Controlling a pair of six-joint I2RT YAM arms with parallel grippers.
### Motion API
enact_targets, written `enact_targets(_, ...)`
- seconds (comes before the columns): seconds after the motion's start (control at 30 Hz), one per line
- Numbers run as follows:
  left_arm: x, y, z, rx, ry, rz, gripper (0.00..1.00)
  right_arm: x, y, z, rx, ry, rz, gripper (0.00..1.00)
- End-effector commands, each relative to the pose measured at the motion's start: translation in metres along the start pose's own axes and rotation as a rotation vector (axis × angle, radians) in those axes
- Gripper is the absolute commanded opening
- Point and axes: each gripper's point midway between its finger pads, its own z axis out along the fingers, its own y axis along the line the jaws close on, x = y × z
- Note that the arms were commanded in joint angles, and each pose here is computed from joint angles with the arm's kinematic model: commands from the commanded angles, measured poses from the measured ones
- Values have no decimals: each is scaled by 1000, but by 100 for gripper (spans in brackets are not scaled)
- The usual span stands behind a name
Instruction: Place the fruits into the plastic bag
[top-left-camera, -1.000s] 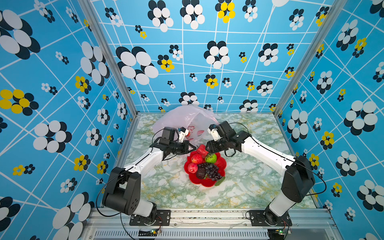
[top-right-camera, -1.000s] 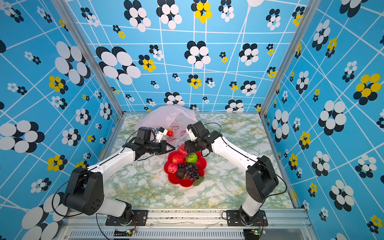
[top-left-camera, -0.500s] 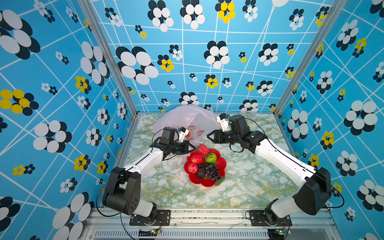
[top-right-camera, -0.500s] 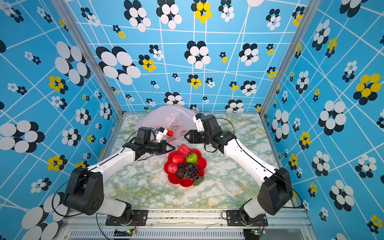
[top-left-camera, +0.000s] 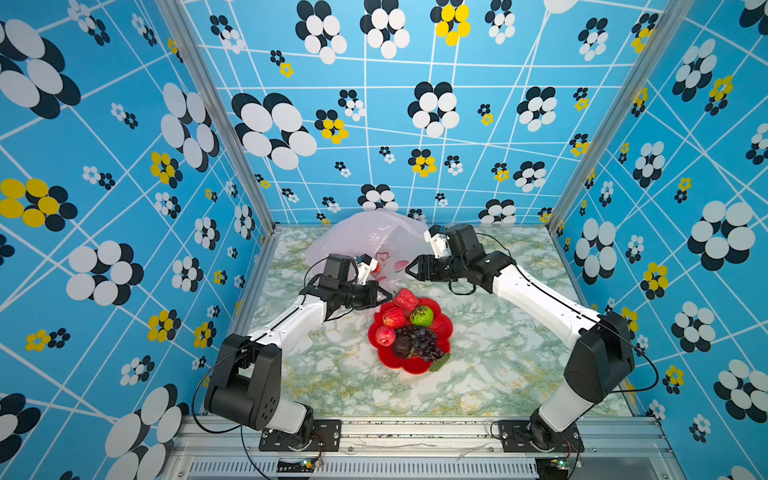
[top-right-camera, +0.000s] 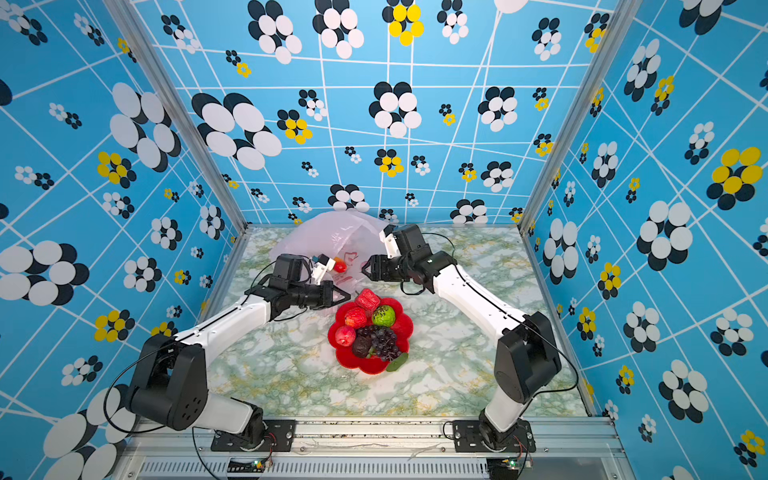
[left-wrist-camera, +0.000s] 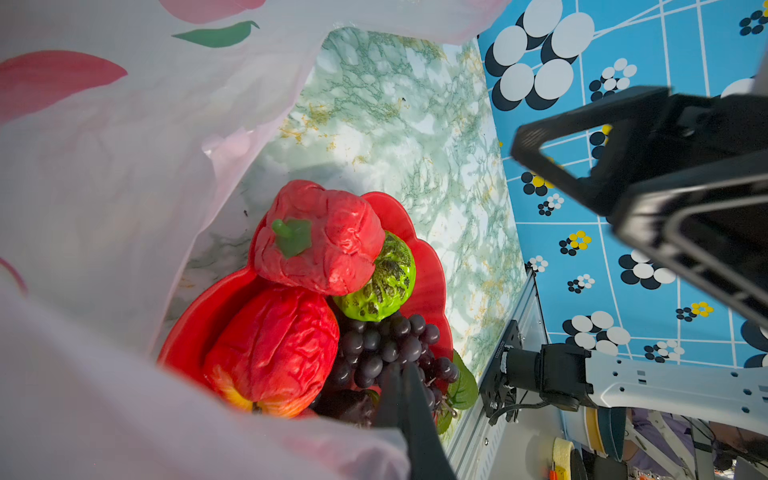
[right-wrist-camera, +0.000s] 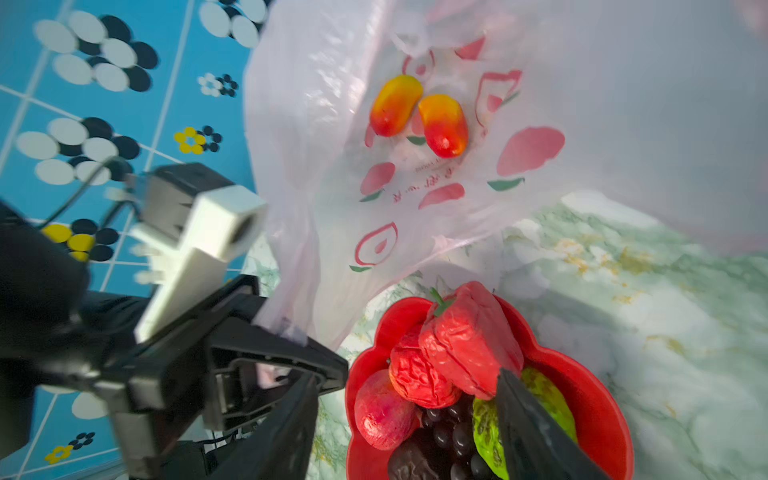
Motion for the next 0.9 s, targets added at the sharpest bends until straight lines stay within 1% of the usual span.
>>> enact_targets(0.0,-8,-13,-3,37,-17,46,0,38,-16,20,116,173,-116,77)
enact_targets(0.13,-7,-13,-3,37,-15,44,0,58,-21,42,194,281,-265,81)
enact_targets(0.17,-7,-12,-3,36,-14,43,0,50,-16,44,193,272,-299,82)
enact_targets(0.33,-7,-12,-3,35,-15,43,0,52,-21,60,243,323,-374,83)
enact_targets(0.6,-7,-11,-3,34,-13,39,0,47,-21,75,247,341,-394,83)
enact_targets(0.87,-7,-11,-3,34,-13,42,0,45,-25,82,262,343,-393,79)
